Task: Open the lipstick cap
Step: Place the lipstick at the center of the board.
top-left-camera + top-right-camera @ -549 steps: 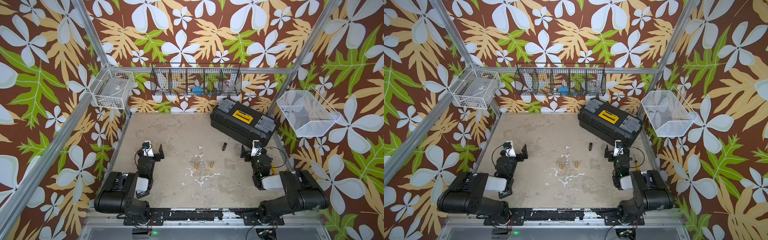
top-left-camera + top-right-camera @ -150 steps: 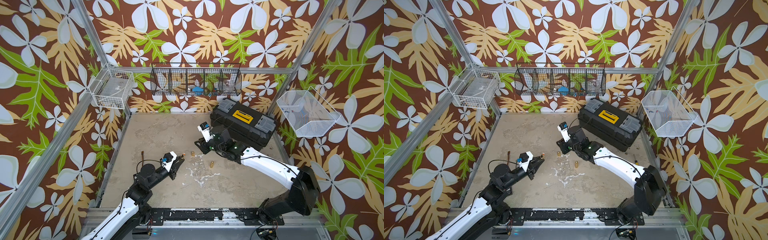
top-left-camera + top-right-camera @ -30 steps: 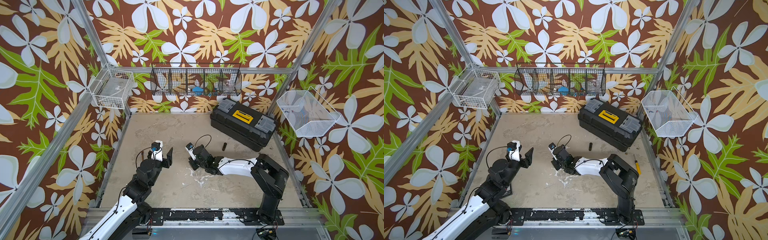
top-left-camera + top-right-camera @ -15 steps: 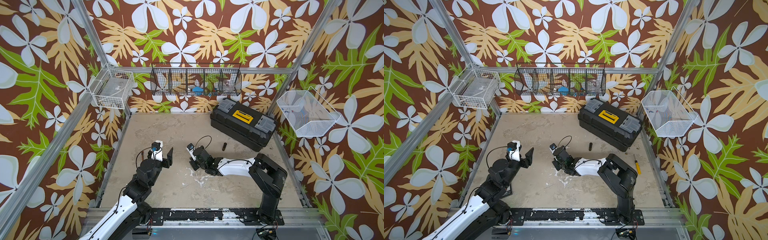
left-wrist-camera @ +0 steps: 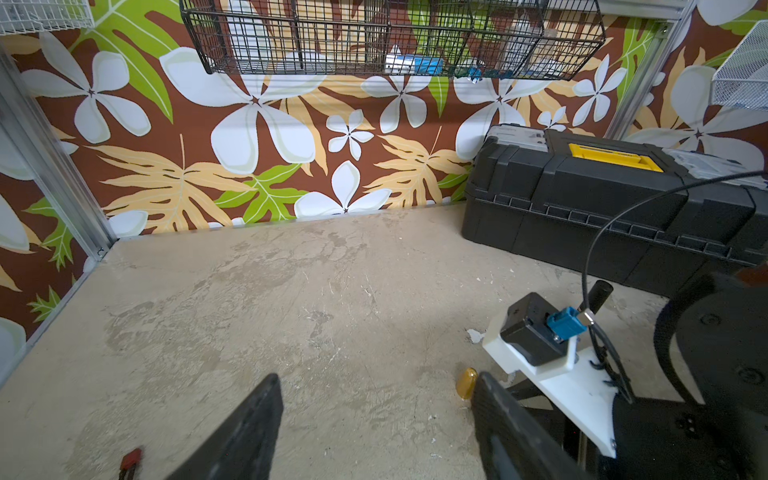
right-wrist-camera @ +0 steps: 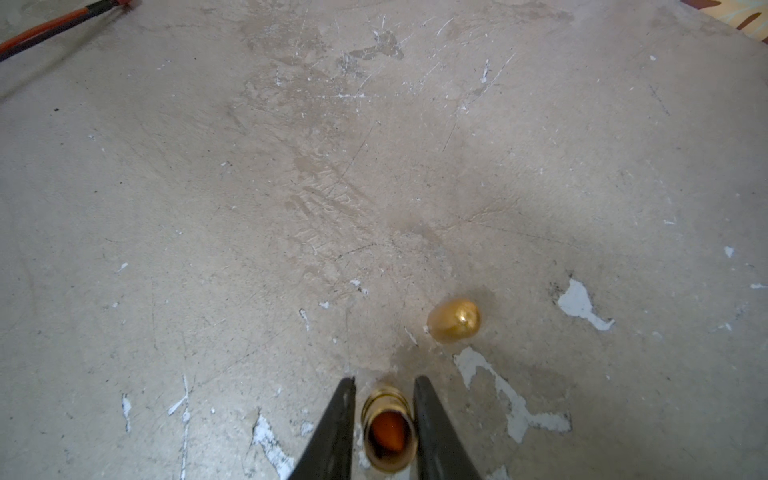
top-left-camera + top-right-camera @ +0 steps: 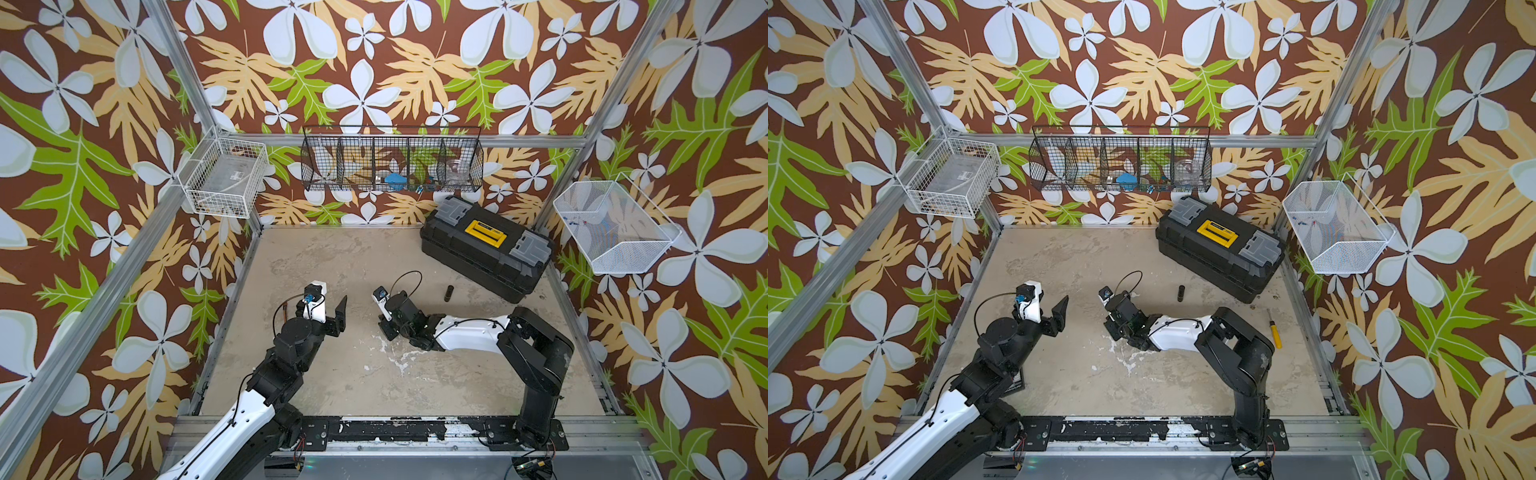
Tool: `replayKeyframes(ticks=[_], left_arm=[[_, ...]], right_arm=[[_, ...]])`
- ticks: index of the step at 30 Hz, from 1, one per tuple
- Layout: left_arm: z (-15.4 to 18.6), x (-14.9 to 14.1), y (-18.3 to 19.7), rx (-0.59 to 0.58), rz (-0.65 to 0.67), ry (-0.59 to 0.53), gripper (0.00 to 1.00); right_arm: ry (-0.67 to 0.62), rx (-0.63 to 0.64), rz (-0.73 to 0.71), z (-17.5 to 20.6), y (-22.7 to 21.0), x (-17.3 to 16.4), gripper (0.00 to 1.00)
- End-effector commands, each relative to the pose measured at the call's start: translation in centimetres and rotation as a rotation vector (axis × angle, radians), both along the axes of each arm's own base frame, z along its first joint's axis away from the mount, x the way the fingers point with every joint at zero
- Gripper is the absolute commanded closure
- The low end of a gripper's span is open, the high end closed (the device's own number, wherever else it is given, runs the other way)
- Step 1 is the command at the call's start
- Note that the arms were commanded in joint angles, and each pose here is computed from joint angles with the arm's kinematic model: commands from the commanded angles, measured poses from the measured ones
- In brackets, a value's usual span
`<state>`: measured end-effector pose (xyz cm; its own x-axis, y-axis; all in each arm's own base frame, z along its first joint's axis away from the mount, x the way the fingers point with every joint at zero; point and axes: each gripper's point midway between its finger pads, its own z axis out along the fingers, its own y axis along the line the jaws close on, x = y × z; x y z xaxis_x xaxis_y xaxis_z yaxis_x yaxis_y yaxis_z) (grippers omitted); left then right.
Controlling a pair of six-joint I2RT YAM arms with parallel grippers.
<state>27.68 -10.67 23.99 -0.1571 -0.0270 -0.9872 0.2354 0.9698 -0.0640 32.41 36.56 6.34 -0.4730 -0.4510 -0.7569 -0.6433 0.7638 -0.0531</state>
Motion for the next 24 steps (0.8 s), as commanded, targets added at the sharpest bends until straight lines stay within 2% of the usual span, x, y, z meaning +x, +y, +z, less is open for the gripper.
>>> replayKeyframes(ticks=[1,10,14,20,24], left_arm=[[-0.1,0.0,-0.1,0.014,-0.009,-0.001,0.26],[-0.3,0.0,-0.3,0.018,-0.018,0.004,0.25],[-0.2,-0.2,-1.0,0.038,-0.067,-0.004,0.23],[-0.3,-0.2,-1.3,0.033,-0.077,-0.003,0.2],[-0.5,0.0,-0.6,0.014,-0.033,0.007,0.15]], right_arm=[[-0.006,-0.006,0.001,0.2,0.0,0.1,0.7],[-0.016,-0.001,-0.009,1.0,-0.1,0.3,0.62],[-0.02,-0.003,-0.007,1.6,-0.2,0.2,0.58],[-0.029,0.008,0.003,3.3,-0.6,-0.2,0.51],[-0.054,0.04,-0.01,5.6,-1.2,-0.5,0.49]])
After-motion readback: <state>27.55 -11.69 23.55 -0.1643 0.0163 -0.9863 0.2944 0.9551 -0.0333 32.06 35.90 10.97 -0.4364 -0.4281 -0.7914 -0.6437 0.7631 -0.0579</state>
